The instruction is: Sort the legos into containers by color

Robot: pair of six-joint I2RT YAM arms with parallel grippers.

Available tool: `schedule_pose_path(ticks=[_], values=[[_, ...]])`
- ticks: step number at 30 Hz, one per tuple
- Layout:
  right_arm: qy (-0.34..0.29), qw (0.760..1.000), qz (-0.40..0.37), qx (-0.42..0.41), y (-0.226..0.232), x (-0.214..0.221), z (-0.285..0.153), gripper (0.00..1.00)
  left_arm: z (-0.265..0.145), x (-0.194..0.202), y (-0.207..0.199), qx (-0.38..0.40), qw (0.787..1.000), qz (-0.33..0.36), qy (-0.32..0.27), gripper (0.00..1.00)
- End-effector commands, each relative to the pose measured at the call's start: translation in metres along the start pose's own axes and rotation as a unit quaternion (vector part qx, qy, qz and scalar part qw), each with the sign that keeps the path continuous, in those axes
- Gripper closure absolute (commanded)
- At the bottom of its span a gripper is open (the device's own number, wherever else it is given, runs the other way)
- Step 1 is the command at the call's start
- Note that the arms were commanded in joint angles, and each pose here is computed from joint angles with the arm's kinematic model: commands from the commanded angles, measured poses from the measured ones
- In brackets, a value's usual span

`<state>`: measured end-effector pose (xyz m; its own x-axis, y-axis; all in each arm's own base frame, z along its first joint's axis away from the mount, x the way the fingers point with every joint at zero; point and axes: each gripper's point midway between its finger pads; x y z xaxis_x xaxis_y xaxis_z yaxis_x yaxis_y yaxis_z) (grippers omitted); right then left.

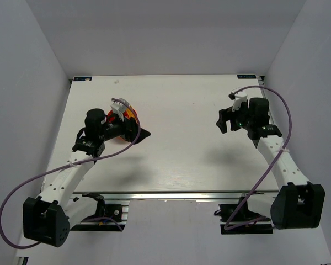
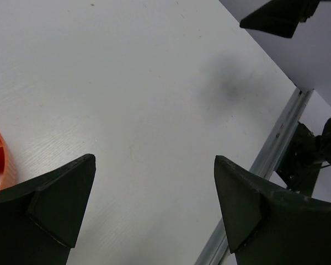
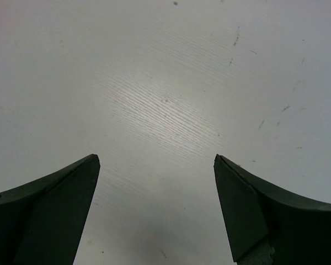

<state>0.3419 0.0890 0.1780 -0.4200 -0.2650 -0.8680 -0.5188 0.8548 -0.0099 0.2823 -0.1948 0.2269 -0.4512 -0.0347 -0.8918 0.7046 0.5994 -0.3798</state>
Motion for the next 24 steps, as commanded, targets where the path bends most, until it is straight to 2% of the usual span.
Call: schedule_pose_path(ticks=[1,3,7,9,18,21,22,24], values=[[0.040,0.999,0.008,0.036,-0.022,-0.005,-0.005,0.11,-0.006,-0.019,-0.025,0.048,0.998,0.023,-0.040,0.02],[0.060,0.997,0.024,0.048,-0.033,-0.003,-0.004,0.11,-0.008,-0.021,-0.022,0.033,0.998,0.029,-0.044,0.02],[0.046,0.997,0.037,0.056,-0.043,0.001,-0.003,0.11,-0.013,-0.017,-0.012,-0.001,0.998,0.042,-0.038,0.02],[0.037,0.997,0.048,0.050,-0.037,0.007,-0.004,0.11,-0.014,-0.017,-0.009,-0.010,0.998,0.053,-0.045,0.02],[-0.075,0.993,0.089,-0.007,0.000,-0.018,-0.019,0.11,-0.015,-0.007,0.005,-0.036,0.993,0.103,-0.044,0.02],[-0.091,0.991,0.096,-0.012,0.005,-0.015,-0.020,0.11,-0.017,0.002,0.009,-0.045,0.992,0.108,-0.043,0.02],[-0.091,0.991,0.096,-0.014,0.007,-0.014,-0.020,0.11,-0.017,-0.007,0.008,-0.045,0.989,0.122,-0.063,0.02],[-0.083,0.991,0.099,-0.019,0.009,-0.010,-0.021,0.11,-0.018,-0.004,0.011,-0.054,0.989,0.115,-0.069,0.02]])
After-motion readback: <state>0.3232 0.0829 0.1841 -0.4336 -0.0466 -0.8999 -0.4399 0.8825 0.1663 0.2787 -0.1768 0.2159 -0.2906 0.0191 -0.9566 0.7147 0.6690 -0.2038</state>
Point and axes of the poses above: each gripper's point midway between its finger pads, its own z axis out along the fingers, its own y axis along the line the jaws close on, x = y × z
